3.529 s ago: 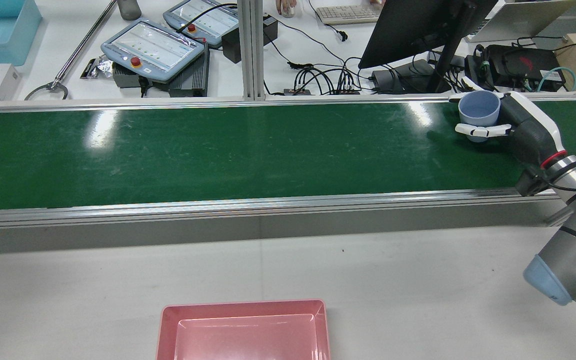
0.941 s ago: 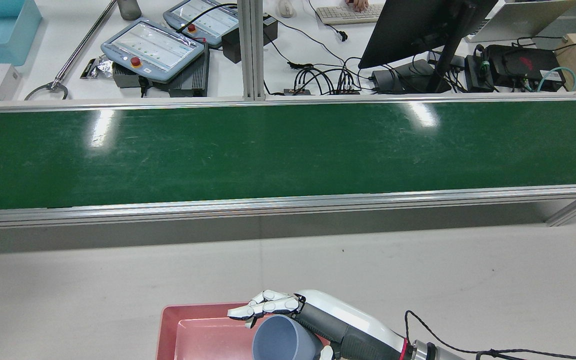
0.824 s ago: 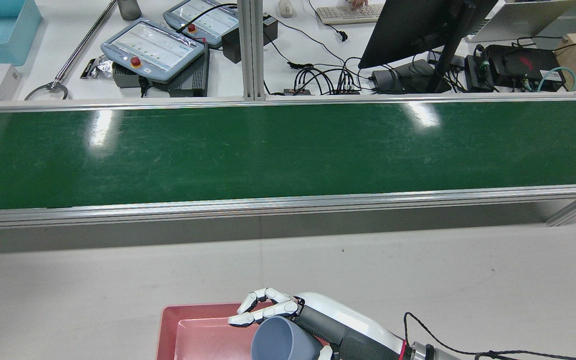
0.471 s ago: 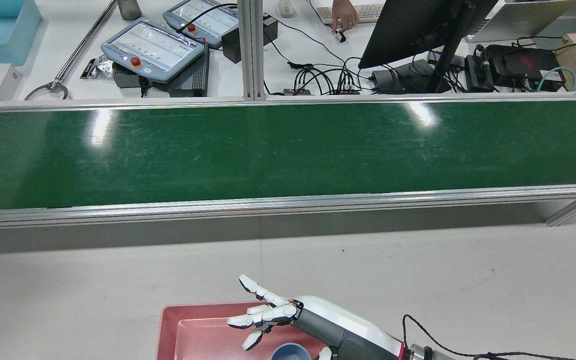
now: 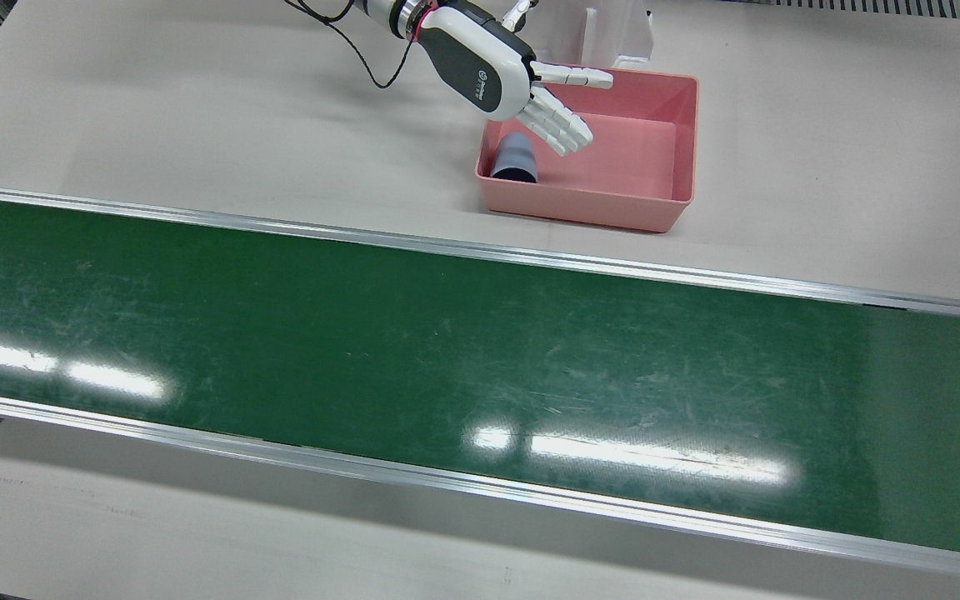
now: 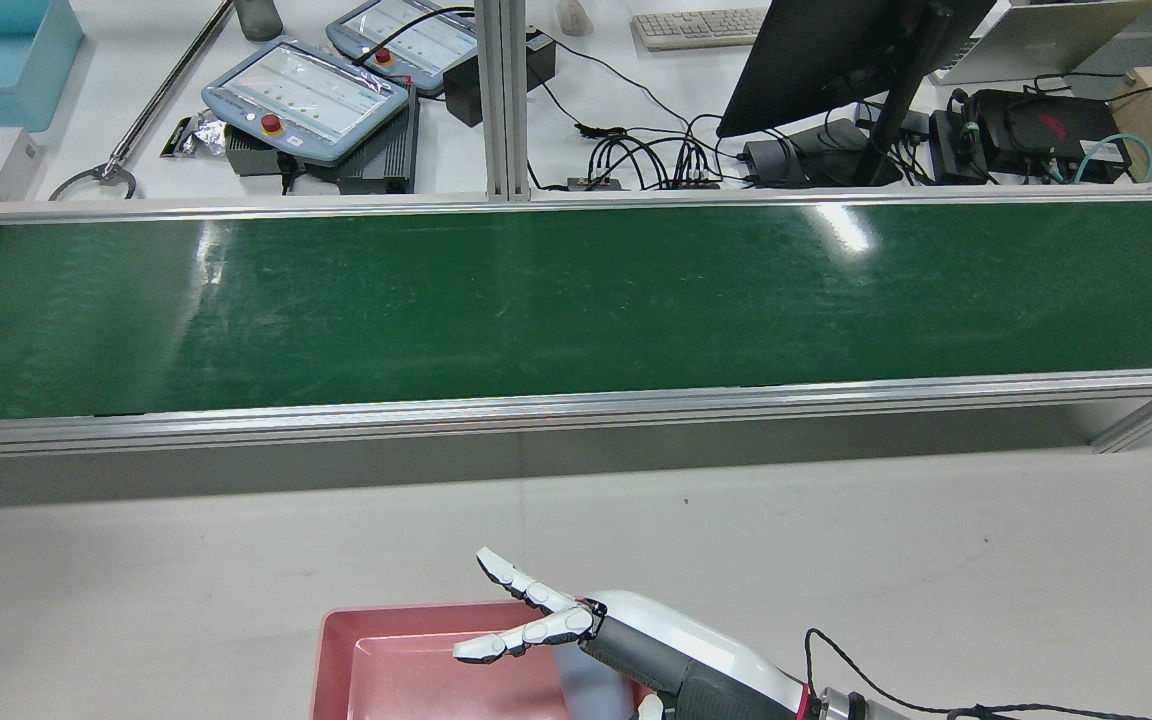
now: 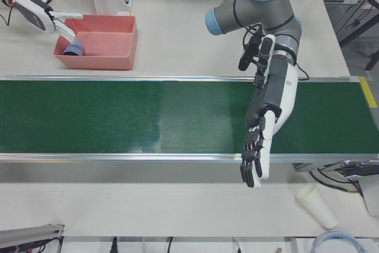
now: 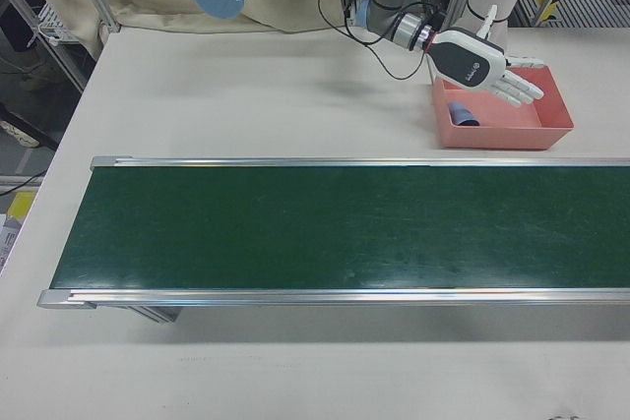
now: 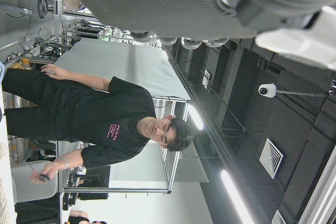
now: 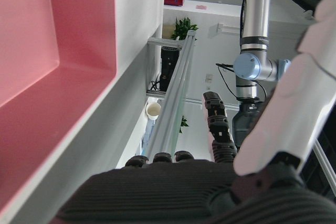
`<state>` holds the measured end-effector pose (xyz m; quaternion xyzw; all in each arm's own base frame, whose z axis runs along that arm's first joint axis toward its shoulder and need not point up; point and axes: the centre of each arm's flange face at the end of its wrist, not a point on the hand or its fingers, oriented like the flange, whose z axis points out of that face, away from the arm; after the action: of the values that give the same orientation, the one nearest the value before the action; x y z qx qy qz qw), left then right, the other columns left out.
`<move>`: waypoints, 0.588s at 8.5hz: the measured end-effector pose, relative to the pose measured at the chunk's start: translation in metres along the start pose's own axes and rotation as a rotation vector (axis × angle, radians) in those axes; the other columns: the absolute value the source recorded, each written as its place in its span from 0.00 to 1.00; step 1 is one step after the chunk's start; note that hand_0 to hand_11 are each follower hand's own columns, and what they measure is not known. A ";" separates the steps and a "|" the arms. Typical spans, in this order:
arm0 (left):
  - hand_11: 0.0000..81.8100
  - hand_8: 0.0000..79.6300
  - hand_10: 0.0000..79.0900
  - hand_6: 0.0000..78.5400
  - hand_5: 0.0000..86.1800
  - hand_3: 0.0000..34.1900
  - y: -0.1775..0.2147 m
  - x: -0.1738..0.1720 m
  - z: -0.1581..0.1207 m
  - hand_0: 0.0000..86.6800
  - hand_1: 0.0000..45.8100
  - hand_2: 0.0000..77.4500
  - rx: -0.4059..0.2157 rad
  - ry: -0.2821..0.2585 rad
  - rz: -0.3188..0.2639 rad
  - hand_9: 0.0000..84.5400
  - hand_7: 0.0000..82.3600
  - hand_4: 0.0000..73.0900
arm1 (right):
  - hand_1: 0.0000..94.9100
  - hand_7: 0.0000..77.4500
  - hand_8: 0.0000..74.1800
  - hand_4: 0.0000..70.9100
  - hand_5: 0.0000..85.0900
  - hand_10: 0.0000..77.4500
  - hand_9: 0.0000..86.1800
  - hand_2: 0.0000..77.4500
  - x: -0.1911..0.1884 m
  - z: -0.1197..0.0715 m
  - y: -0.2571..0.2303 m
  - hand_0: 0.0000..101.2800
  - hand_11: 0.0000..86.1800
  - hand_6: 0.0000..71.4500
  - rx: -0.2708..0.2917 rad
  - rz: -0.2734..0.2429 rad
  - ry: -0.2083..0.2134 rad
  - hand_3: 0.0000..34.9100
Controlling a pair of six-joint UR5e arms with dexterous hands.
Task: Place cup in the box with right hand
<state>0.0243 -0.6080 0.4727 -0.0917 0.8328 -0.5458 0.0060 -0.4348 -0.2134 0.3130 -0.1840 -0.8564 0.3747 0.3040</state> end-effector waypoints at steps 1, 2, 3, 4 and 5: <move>0.00 0.00 0.00 0.00 0.01 0.00 0.000 0.000 0.000 0.00 0.01 0.00 0.000 -0.001 0.000 0.00 0.00 0.01 | 0.03 0.02 0.00 0.12 0.03 0.00 0.01 0.01 -0.013 0.002 0.003 0.48 0.01 0.01 -0.010 0.005 -0.029 0.00; 0.00 0.00 0.00 0.00 0.01 0.00 0.000 0.000 0.000 0.00 0.01 0.00 0.000 0.000 0.000 0.00 0.00 0.01 | 0.08 0.02 0.00 0.12 0.03 0.00 0.01 0.01 -0.038 0.005 0.005 0.48 0.01 0.01 -0.018 0.004 -0.082 0.00; 0.00 0.00 0.00 0.00 0.01 0.00 0.000 0.000 0.000 0.00 0.01 0.00 0.001 -0.001 0.000 0.00 0.00 0.01 | 0.11 0.01 0.01 0.09 0.03 0.00 0.01 0.01 -0.070 0.007 0.003 0.48 0.01 0.01 -0.012 -0.006 -0.152 0.00; 0.00 0.00 0.00 0.00 0.01 0.00 0.000 0.000 0.000 0.00 0.01 0.00 0.001 0.000 0.000 0.00 0.00 0.01 | 0.08 0.01 0.00 0.09 0.04 0.00 0.00 0.01 -0.110 0.007 -0.007 0.48 0.01 0.01 0.009 -0.025 -0.236 0.00; 0.00 0.00 0.00 0.00 0.01 0.00 0.000 0.000 0.000 0.00 0.01 0.00 0.001 -0.001 0.000 0.00 0.00 0.01 | 0.10 0.01 0.00 0.11 0.03 0.00 0.00 0.01 -0.152 0.003 -0.026 0.49 0.01 0.01 0.042 -0.047 -0.315 0.00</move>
<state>0.0247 -0.6079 0.4729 -0.0919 0.8325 -0.5463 0.0062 -0.3259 -0.3144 0.2728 -0.0966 -0.8895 0.4096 0.1781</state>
